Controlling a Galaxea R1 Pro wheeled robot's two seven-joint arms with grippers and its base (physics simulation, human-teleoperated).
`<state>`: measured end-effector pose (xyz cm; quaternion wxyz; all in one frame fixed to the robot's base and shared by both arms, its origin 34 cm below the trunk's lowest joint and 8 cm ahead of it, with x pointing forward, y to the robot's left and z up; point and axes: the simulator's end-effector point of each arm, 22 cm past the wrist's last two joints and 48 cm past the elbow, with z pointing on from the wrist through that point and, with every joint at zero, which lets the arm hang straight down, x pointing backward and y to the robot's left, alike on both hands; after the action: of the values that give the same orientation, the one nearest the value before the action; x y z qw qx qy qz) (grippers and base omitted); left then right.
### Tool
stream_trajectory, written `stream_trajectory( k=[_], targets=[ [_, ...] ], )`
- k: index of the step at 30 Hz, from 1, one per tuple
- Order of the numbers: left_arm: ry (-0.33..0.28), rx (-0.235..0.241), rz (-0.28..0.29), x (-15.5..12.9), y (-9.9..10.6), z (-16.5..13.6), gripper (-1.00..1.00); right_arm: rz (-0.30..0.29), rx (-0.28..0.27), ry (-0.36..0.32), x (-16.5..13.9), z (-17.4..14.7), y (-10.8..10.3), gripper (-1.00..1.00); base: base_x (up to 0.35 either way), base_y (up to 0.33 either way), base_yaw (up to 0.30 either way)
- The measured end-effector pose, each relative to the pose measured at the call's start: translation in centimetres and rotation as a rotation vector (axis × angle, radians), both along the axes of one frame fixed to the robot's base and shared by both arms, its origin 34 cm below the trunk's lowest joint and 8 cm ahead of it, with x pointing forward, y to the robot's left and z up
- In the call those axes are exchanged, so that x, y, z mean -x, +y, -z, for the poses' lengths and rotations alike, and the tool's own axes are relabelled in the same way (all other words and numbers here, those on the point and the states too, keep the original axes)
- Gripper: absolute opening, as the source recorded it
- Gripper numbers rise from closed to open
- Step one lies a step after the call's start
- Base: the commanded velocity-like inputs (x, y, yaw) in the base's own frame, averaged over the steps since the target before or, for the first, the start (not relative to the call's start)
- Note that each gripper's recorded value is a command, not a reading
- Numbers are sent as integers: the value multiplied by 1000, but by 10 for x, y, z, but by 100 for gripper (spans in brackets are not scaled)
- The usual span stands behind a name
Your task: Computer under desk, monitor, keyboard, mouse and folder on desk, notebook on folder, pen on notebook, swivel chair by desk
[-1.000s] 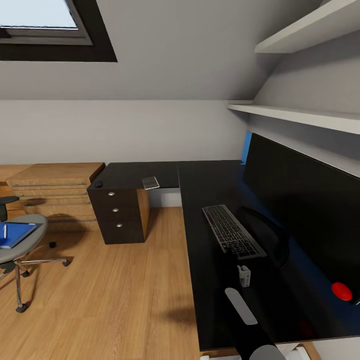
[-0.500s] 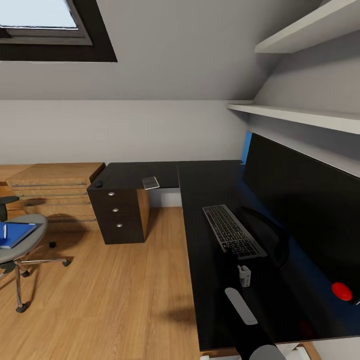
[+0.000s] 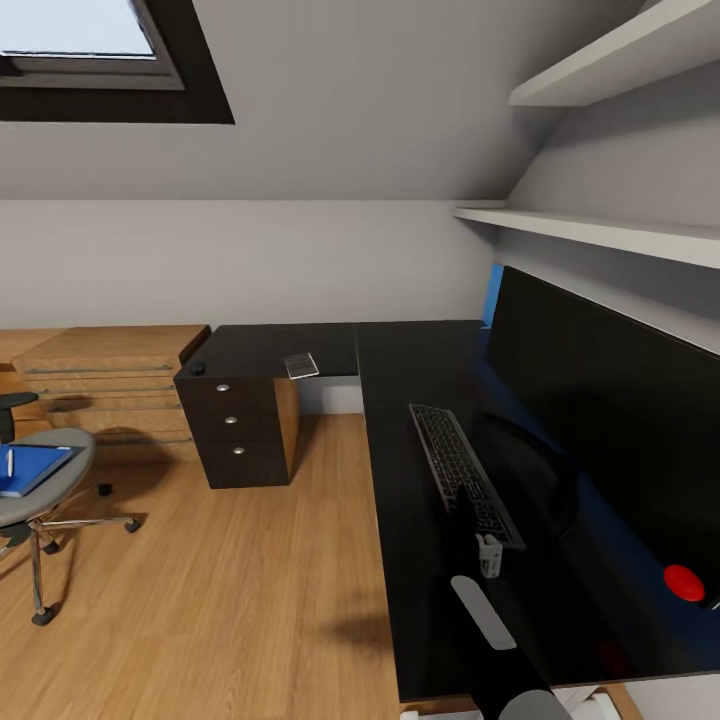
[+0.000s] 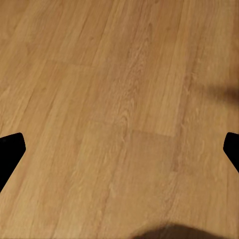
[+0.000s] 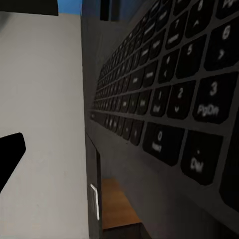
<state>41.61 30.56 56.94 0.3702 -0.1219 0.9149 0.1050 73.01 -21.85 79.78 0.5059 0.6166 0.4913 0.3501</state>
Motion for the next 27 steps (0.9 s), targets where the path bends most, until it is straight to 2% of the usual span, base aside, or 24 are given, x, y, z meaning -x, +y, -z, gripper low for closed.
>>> stream_trajectory(
  k=[7, 27],
  targets=[
    [1, 0, 0, 0, 0, 0, 100, 0, 0, 0, 0, 0, 0, 100, -173, 0, 0],
    [1, 1, -1, 0, 0, 0, 100, 0, 0, 2, 0, 1, 0, 100, -332, 0, 0]
  ],
)
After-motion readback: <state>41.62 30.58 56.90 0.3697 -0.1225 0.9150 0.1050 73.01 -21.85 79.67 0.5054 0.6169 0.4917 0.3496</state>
